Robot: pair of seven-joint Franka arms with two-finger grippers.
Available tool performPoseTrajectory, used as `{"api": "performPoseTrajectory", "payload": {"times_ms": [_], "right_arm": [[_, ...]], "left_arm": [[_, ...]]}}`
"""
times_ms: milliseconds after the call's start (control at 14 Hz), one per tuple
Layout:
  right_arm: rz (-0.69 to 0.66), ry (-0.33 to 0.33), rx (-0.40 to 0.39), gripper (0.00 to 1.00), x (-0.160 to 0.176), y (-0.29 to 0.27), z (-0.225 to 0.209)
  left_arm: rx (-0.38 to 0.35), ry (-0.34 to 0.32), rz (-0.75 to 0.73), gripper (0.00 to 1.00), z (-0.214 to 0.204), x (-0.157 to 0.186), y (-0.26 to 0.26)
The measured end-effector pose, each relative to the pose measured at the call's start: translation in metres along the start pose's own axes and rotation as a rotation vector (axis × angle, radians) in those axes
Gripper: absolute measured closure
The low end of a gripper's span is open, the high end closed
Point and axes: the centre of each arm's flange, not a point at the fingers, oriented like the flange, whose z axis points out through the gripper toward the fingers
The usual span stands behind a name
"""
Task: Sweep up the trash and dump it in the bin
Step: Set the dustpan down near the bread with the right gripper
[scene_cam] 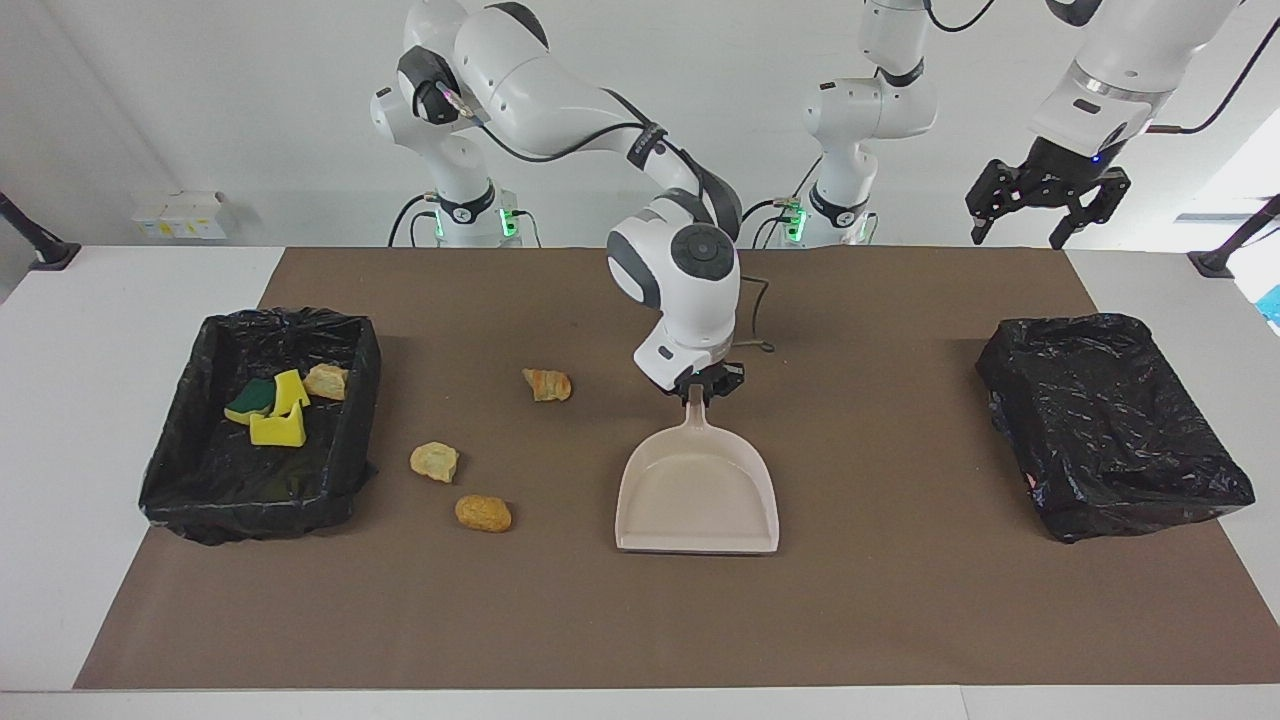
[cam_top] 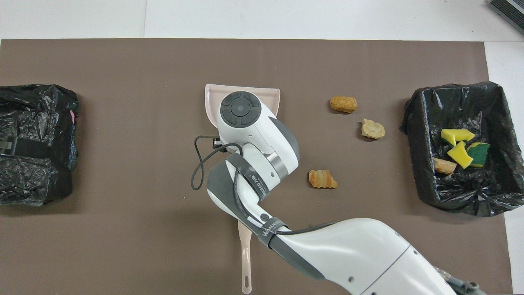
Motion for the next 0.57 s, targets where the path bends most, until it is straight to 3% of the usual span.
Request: {"api": "performPoseTrajectory", "payload": {"times_ms": [72, 143, 429, 572], "right_arm": [[-0.002, 0.011, 0.0, 0.69, 0.003, -0.001, -0.002], [-0.003, 0.02, 0.001, 0.62, 0.004, -0.001, -0.005], [0.041, 0.046, 0.038, 0.2, 0.022, 0.019, -0.033], [0.046, 0.037, 0.027, 0.0, 0.015, 0.028, -0.046]], "left_arm": [[0.0, 0.0, -0.001, 0.0, 0.0, 0.0, 0.0], [0.0, 0.0, -0.002, 0.0, 0.0, 0.0, -0.001], [-0.001, -0.006, -0.007, 0.0, 0.001, -0.001, -0.004], [-0.002, -0.012, -0.009, 0.0, 0.001, -0.002, -0.005]]}}
